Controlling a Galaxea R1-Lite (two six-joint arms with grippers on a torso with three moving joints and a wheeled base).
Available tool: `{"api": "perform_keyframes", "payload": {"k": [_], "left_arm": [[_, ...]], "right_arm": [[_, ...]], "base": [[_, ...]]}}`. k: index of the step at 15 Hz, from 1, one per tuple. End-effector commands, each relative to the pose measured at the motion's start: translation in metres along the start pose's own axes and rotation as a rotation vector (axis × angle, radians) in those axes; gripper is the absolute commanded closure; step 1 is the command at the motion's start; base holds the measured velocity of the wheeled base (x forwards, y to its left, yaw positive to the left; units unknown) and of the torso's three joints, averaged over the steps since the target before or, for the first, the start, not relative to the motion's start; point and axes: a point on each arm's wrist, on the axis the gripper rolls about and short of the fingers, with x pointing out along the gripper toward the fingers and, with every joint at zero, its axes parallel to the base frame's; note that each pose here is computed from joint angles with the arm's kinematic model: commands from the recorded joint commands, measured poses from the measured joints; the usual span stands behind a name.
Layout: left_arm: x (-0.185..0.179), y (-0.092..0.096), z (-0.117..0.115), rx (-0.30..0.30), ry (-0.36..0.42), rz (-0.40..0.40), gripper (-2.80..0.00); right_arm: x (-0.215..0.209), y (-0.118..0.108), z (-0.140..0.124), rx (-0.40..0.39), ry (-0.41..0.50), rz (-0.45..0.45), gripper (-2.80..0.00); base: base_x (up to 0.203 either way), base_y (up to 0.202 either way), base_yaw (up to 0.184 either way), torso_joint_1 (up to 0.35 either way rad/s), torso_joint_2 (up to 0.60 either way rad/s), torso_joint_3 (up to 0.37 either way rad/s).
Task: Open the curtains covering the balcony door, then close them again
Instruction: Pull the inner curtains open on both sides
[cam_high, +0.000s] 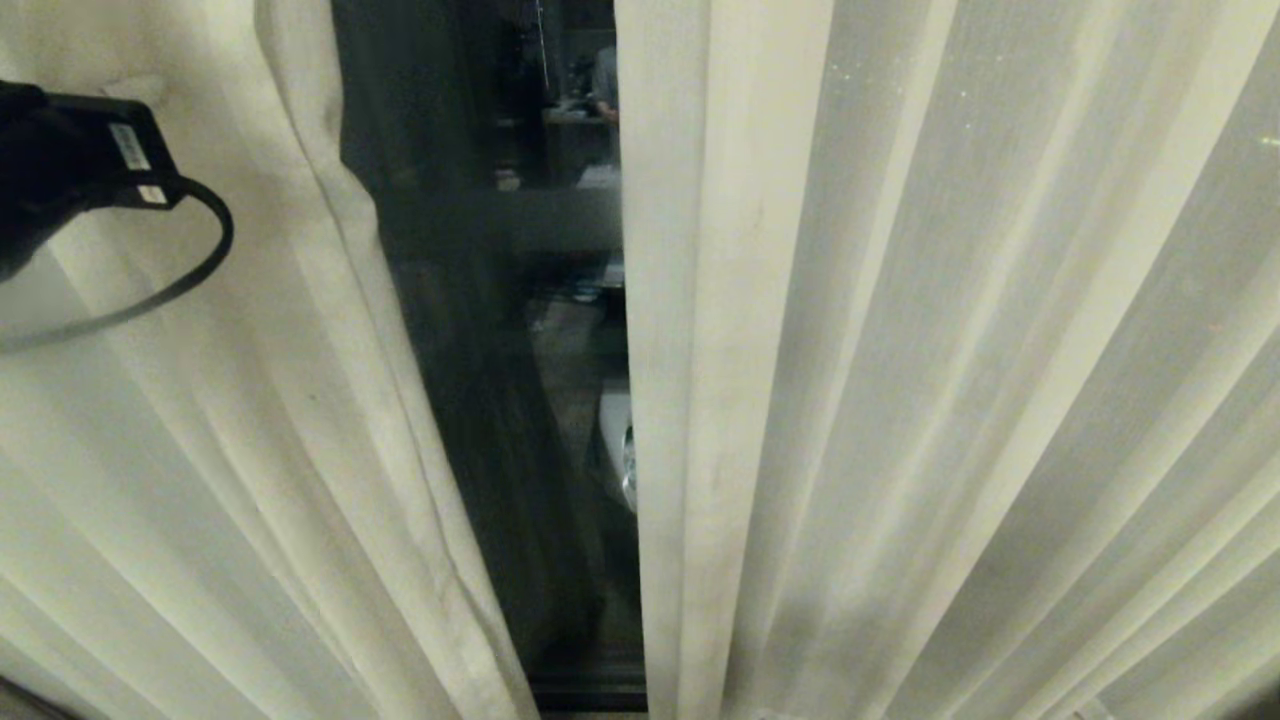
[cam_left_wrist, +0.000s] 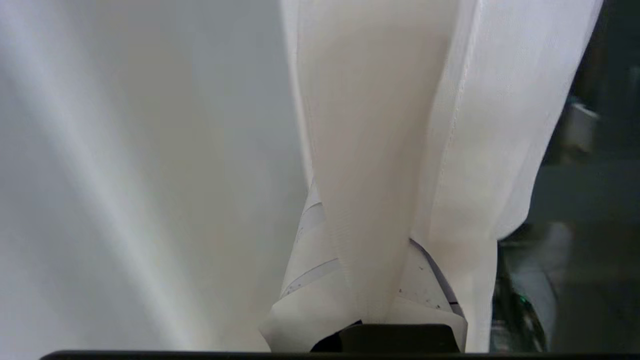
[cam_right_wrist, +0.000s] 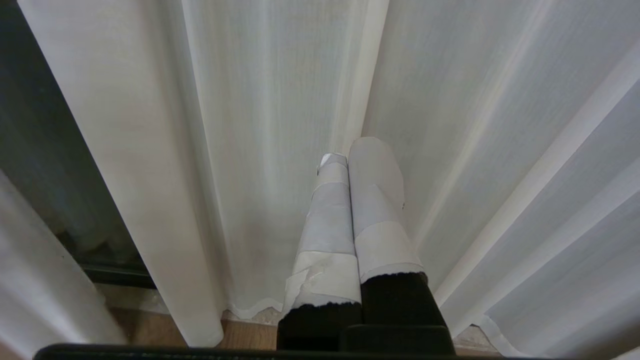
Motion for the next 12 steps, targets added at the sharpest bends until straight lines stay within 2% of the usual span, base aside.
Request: {"api": "perform_keyframes", "payload": {"k": [1, 12], "left_arm": [[-0.004, 0.007, 0.000, -0.017, -0.003, 0.029, 0.00], [-0.006, 0.026, -0.009, -0.012, 0.030, 0.120, 0.00]], "right_arm": [[0.000, 0.000, 0.000, -0.001, 0.003, 0.001, 0.00], [0.000, 0.000, 0.000, -0.001, 0.001, 0.000, 0.00]], "base": [[0.000, 0.000, 0.000, 0.000, 0.00, 0.000], [0.000, 0.000, 0.000, 0.000, 0.00, 0.000]]}}
